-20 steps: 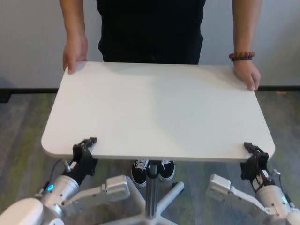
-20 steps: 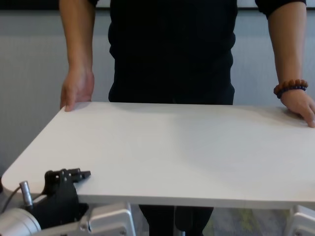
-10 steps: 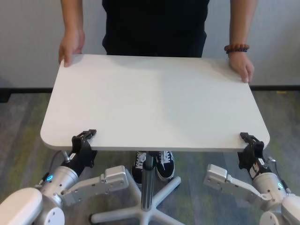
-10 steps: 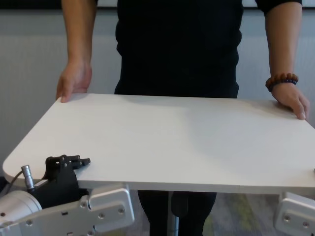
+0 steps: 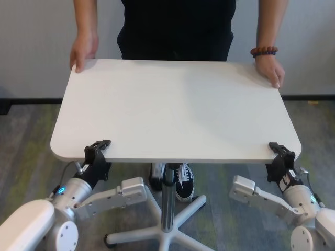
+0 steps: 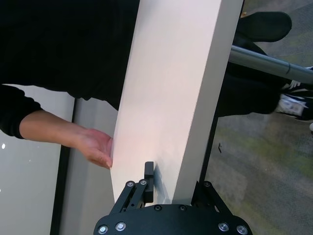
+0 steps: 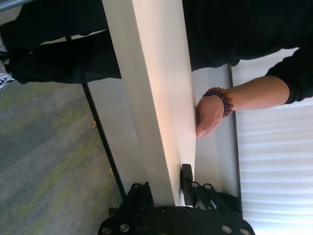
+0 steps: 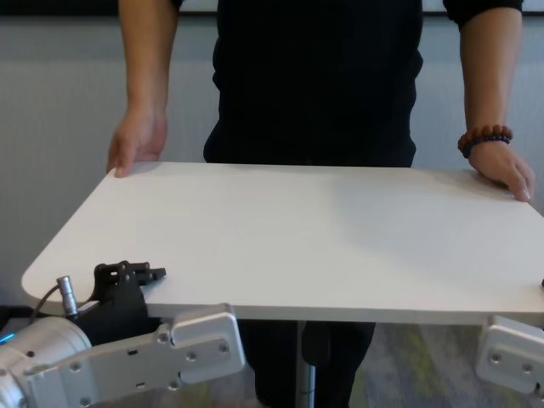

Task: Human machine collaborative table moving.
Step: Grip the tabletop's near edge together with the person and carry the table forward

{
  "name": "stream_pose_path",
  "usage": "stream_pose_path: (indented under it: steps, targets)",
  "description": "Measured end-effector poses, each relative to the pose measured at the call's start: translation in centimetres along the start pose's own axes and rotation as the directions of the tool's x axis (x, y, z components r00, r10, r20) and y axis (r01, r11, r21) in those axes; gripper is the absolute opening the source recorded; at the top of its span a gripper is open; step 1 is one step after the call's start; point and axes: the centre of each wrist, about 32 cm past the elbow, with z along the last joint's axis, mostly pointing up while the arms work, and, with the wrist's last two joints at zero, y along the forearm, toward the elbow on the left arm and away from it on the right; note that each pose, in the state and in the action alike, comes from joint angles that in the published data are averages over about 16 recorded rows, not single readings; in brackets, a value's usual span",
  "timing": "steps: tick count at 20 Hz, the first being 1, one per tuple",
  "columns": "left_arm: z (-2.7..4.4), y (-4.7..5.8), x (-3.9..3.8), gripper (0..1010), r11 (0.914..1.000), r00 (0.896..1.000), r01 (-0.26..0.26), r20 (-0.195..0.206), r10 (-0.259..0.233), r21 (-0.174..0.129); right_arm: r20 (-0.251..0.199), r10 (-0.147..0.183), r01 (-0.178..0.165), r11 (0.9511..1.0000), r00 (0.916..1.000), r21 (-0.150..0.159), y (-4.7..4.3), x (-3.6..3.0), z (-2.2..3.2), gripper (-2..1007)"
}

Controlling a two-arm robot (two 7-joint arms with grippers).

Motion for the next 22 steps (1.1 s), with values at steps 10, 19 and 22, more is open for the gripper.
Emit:
stream_pose_path:
  steps: [10, 19, 22]
  targets:
    - [0.36, -2.1, -0.25, 322, 0.9999, 1.0, -0.011, 0.01, 0.011, 0.013, 0.01, -0.002, 0.002, 0.9999, 1.0, 0.014, 1.82, 0.25, -0.16, 230]
    - [0.0, -3.6, -0.31, 321, 0.9993, 1.0, -0.015, 0.025, 0.014, 0.033, 0.027, -0.004, 0.003, 0.9995, 0.9996, 0.032, 3.62, 0.56, 0.16, 230]
    - [-0.2, -3.9, -0.29, 321, 0.9991, 0.999, -0.016, 0.03, 0.015, 0.039, 0.034, -0.005, 0.004, 0.9993, 0.9994, 0.038, 4.18, 0.69, 0.36, 230]
